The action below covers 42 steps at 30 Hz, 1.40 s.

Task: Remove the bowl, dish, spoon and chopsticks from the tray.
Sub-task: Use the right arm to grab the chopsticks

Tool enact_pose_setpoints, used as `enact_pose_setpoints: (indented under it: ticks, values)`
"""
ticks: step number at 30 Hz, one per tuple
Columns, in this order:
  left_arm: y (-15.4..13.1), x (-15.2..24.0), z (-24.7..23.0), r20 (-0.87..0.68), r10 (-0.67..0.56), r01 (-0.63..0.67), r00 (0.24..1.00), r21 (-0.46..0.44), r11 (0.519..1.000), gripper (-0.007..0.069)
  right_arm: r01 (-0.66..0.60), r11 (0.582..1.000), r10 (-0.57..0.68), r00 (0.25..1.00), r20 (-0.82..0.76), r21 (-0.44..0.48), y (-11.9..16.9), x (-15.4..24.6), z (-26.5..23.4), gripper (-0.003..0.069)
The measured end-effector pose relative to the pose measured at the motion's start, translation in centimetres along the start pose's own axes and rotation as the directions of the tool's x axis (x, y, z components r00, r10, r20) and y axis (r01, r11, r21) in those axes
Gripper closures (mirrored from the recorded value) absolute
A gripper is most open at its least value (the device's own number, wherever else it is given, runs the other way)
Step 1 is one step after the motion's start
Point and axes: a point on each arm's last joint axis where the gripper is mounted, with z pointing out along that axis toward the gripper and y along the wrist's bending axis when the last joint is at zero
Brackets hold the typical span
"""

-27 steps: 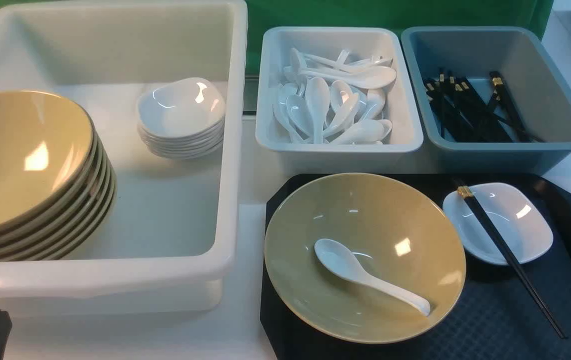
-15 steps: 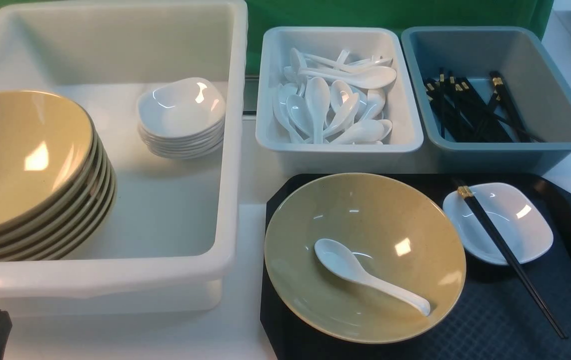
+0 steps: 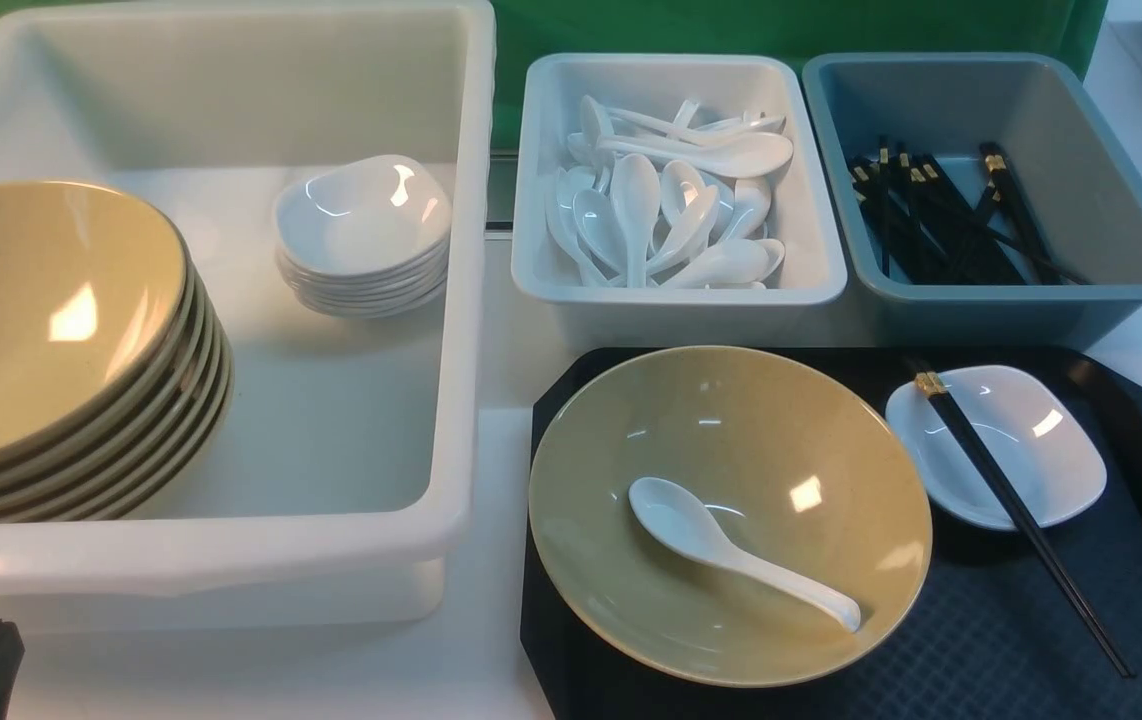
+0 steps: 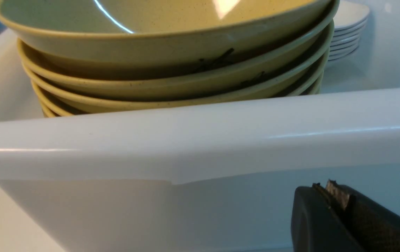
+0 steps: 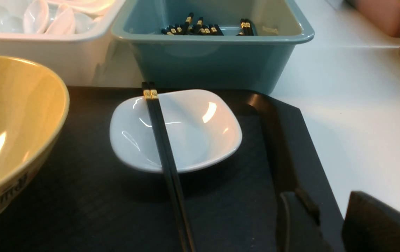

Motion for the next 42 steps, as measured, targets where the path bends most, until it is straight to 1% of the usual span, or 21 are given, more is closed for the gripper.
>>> enact_pose_setpoints:
  ticks: [31, 35, 36, 38, 39, 40, 41, 42]
  values:
    - [0.0, 0.0, 0.0, -0.002, 0.000, 0.000, 1.000, 0.000, 1.000, 0.0636, 0.020, 1.000, -0.020, 1.000, 0.000, 0.000, 0.0, 0.0, 0.0, 0.0421]
    - [-0.1, 0.0, 0.0, 0.002, -0.030, 0.030, 1.000, 0.008, 1.000, 0.0636, 0.020, 1.000, -0.020, 1.000, 0.000, 0.000, 0.0, 0.0, 0.0, 0.0421]
    - [-0.2, -0.1, 0.0, 0.011, -0.080, 0.079, 0.997, 0.020, 0.997, 0.0636, 0.009, 1.000, -0.009, 1.000, 0.000, 0.000, 0.0, 0.0, 0.0, 0.0421]
    - [-0.4, -0.4, 0.0, 0.036, -0.205, 0.203, 0.978, 0.047, 0.978, 0.0636, -0.036, 0.999, 0.036, 0.999, 0.000, 0.000, 0.0, 0.0, 0.0, 0.0421]
    - [-0.5, -0.6, 0.0, 0.045, -0.312, 0.309, 0.949, 0.070, 0.949, 0.0636, -0.084, 0.996, 0.084, 0.996, 0.000, 0.000, 0.0, 0.0, 0.0, 0.0421]
    - [-0.6, -0.8, -0.1, 0.043, -0.443, 0.437, 0.896, 0.099, 0.894, 0.0636, -0.137, 0.991, 0.137, 0.991, 0.002, -0.001, 0.0, 0.0, 0.0, 0.0421]
    - [-0.8, -1.0, -0.1, 0.036, -0.579, 0.571, 0.814, 0.130, 0.811, 0.0636, -0.223, 0.975, 0.223, 0.975, 0.002, -0.003, 0.0, 0.0, 0.0, 0.0421]
    - [-0.9, -1.1, -0.1, 0.023, -0.682, 0.672, 0.731, 0.154, 0.725, 0.0636, -0.334, 0.943, 0.334, 0.943, 0.002, -0.008, 0.1, 0.0, 0.0, 0.0421]
